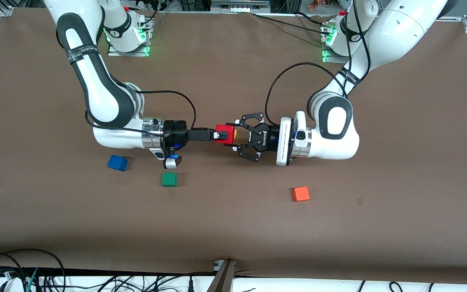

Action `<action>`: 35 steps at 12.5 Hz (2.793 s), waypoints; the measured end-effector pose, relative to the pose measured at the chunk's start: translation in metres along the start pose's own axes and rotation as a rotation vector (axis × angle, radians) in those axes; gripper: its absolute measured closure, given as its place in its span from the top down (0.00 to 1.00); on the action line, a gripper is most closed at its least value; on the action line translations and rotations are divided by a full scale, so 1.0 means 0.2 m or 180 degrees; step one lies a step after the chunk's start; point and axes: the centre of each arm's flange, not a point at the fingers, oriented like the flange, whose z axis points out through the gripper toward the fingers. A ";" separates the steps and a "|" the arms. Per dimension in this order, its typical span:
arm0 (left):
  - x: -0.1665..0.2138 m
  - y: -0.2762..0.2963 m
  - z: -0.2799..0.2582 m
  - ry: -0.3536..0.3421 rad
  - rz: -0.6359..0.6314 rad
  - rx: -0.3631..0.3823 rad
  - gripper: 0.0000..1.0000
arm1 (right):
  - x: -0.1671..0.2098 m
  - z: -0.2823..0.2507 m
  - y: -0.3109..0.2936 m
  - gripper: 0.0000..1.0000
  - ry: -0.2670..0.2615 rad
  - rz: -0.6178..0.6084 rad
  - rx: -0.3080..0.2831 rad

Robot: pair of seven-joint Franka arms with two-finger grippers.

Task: Pass red block to right arm, stack on blue
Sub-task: 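Open the left gripper and pull it back from the red cube, then move the red cube over the blue cube while the left gripper retreats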

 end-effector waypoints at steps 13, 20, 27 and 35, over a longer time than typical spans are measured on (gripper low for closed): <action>0.06 -0.13 -0.33 0.0084 0.0024 0.0176 1.00 | 0.06 -0.13 -0.01 0.57 0.0132 -0.0146 -0.0218; 0.06 -0.30 -1.17 -0.0533 0.0250 0.0725 1.00 | 0.24 -0.91 0.03 0.57 0.0319 -0.1150 -0.3044; 0.15 -0.14 -2.07 -0.2535 -0.0322 0.1722 1.00 | 0.28 -1.34 0.16 0.57 0.0112 -0.1278 -0.4804; 0.72 0.44 -2.09 -0.3906 -0.1135 0.2917 1.00 | 0.35 -1.33 0.40 0.57 0.0723 -0.0718 -0.4891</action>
